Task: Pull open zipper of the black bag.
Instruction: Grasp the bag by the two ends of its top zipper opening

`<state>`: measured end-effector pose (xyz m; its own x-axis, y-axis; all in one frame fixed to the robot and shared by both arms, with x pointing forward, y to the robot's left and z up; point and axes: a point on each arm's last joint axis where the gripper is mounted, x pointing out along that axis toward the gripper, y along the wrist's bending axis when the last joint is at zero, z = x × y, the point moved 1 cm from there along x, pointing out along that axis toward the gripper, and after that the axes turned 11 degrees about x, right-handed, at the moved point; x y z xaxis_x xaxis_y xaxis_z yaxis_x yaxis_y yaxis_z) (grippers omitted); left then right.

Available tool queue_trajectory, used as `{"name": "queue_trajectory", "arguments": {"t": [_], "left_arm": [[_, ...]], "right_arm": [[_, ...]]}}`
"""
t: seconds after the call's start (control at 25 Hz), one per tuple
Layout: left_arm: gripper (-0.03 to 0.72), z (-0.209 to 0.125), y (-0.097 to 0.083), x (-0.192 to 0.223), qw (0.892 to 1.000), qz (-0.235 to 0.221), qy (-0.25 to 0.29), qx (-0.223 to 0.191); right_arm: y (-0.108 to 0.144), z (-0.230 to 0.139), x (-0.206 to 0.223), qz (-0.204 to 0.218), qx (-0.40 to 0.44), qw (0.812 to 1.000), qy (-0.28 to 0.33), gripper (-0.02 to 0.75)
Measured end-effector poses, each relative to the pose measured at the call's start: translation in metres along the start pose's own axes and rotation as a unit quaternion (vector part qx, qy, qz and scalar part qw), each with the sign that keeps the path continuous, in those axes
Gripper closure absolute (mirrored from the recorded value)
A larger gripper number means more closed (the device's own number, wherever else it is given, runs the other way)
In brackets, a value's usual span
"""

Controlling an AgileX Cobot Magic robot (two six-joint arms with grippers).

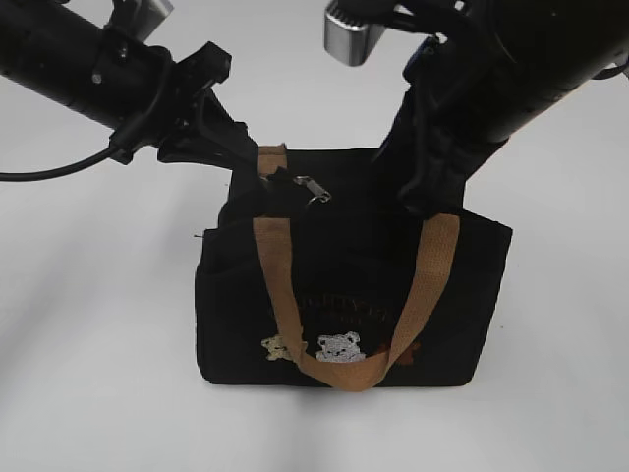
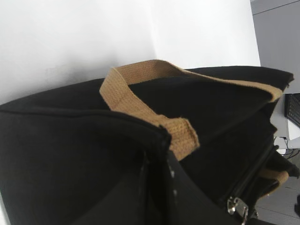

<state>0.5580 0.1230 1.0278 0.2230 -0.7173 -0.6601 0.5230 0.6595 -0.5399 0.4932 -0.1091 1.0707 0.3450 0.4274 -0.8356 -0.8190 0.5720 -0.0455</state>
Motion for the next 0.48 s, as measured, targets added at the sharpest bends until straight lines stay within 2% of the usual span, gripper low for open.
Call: {"name": "queue_trajectory", "arguments": {"t": [0.08,0.2,0.28,0.36,0.48], "left_arm": [[0.668,0.0,0.0,0.0,1.0,0.0,0.0,0.0],[0.668,0.0,0.0,0.0,1.0,0.0,0.0,0.0],[0.668,0.0,0.0,0.0,1.0,0.0,0.0,0.0],[0.668,0.0,0.0,0.0,1.0,0.0,0.0,0.0],[0.668,0.0,0.0,0.0,1.0,-0.001,0.001,0.0]], "right_arm": [[0.005,0.005,0.0,0.024,-0.002,0.999,-0.027,0.714],[0.011,0.011,0.002,0.059,-0.018,0.997,-0.054,0.561],[0.011,0.012,0.009,0.069,-0.024,0.996,-0.054,0.46],[0.01,0.012,0.019,0.073,-0.024,0.996,-0.048,0.428],[0.007,0.012,0.03,0.069,-0.02,0.996,-0.046,0.42]]}}
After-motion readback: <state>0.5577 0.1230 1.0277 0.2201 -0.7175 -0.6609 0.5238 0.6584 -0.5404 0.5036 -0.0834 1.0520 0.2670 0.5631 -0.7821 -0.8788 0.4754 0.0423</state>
